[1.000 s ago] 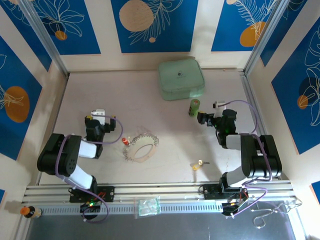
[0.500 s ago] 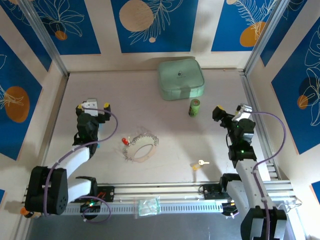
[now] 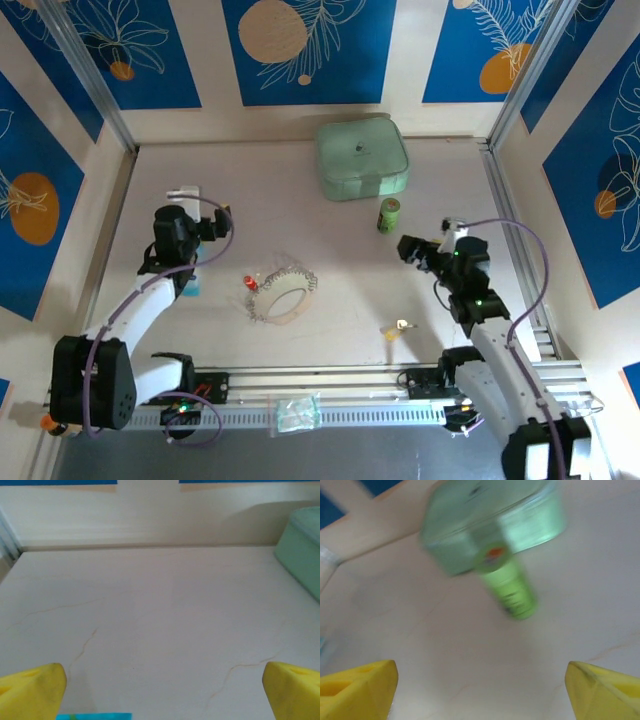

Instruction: Put the keys on the keyring

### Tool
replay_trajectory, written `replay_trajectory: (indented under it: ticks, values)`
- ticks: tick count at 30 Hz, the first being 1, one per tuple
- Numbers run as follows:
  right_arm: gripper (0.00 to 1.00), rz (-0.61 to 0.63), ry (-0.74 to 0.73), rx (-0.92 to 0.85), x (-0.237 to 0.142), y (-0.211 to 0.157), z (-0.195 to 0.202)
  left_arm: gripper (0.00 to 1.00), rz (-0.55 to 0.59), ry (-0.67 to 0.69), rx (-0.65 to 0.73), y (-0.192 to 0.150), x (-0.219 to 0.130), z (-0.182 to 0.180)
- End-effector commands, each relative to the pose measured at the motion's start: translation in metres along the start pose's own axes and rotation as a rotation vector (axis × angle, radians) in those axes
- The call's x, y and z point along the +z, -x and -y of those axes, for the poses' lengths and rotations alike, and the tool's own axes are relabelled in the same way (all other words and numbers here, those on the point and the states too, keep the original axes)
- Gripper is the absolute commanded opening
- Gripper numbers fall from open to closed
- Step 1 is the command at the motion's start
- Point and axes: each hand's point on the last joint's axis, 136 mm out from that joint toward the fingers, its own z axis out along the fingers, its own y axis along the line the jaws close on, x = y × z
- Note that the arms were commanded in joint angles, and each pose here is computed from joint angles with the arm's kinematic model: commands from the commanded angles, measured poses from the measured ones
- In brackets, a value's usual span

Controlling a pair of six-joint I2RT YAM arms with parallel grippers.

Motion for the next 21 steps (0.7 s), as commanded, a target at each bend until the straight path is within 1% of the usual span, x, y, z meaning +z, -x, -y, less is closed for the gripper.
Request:
replay_trajectory:
  ticks: [1, 4, 6, 10, 13, 16, 19, 21]
  values:
    - [0.85, -0.105, 0.086, -0.058, 0.003, -0.019, -0.043, 1.00, -0.121, -0.072, -0.088, -0.017, -0.012, 0.012]
    - [0.84, -0.225, 0.154, -0.144, 0.008, -0.049, -0.079, 0.98, -0.183, -0.113, -0.157, -0.029, -0.021, 0.022]
    - [0.84, -0.281, 0.203, -0.214, 0.012, -0.065, -0.103, 0.97, -0.224, -0.141, -0.194, -0.036, -0.027, 0.031]
    - [0.84, -0.387, 0.276, -0.322, 0.025, -0.097, -0.141, 0.97, -0.298, -0.186, -0.197, -0.053, -0.037, 0.047]
    - [0.83, -0.474, 0.308, -0.322, 0.037, -0.118, -0.157, 0.97, -0.364, -0.216, -0.197, -0.068, -0.040, 0.059]
    - [0.81, -0.554, 0.307, -0.298, 0.047, -0.134, -0.170, 0.96, -0.432, -0.235, -0.198, -0.083, -0.042, 0.068]
    - [0.80, -0.616, 0.279, -0.268, 0.058, -0.145, -0.176, 0.95, -0.482, -0.245, -0.211, -0.092, -0.043, 0.072]
    - [0.79, -0.656, 0.234, -0.251, 0.067, -0.149, -0.174, 0.94, -0.512, -0.241, -0.215, -0.096, -0.043, 0.073]
